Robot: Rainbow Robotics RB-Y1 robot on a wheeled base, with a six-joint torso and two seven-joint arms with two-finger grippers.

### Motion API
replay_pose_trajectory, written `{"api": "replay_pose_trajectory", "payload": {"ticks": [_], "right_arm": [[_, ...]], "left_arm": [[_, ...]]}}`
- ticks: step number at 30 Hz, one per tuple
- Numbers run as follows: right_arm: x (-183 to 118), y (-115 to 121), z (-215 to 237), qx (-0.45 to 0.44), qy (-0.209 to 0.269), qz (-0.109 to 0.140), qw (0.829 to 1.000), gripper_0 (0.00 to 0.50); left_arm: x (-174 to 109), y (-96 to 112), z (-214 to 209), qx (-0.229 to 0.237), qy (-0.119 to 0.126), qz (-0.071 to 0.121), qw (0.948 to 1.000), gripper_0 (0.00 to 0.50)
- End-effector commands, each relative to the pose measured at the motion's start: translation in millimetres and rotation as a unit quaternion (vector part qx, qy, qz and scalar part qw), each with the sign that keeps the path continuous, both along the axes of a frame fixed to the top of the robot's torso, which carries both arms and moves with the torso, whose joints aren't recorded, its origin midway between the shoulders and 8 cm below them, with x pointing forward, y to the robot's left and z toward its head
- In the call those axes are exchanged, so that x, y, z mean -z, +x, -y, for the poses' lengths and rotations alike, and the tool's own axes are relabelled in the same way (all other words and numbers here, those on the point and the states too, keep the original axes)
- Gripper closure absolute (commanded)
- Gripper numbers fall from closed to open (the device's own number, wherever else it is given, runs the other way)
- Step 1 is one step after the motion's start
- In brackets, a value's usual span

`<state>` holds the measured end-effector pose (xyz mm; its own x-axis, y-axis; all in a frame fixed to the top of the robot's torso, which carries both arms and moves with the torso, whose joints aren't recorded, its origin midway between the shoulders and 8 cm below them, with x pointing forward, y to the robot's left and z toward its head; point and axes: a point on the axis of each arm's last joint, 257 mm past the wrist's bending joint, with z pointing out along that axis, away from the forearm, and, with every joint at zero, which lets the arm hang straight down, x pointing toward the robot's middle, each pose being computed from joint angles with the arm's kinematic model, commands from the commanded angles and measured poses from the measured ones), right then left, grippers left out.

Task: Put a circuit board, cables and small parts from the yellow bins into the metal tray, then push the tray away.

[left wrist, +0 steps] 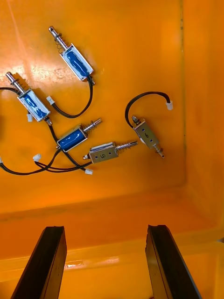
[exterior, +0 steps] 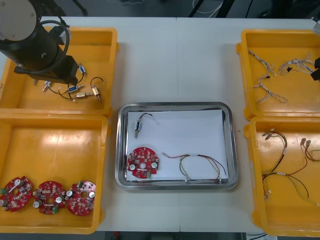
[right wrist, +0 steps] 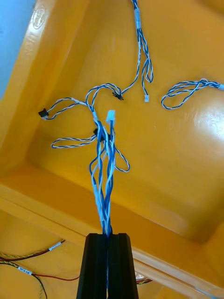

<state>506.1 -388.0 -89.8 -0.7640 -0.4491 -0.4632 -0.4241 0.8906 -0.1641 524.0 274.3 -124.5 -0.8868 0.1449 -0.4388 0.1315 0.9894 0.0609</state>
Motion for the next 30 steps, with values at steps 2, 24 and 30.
{"api": "replay_pose_trajectory", "payload": {"ticks": [2, 24, 30], "right_arm": [[-25, -21, 14, 0.003, -0.023, 0.040, 0.999, 0.500], [-5, -106, -138, -0.290, -0.092, 0.041, 0.952, 0.500], [17, -118, -171, -0.346, -0.107, 0.032, 0.931, 0.500]], "left_arm": [[-33, 9, -15, 0.121, 0.069, 0.031, 0.9898, 0.000], [6, 34, -2, 0.317, 0.183, 0.062, 0.9286, 0.000], [23, 37, 4, 0.337, 0.198, 0.064, 0.9182, 0.000]]}}
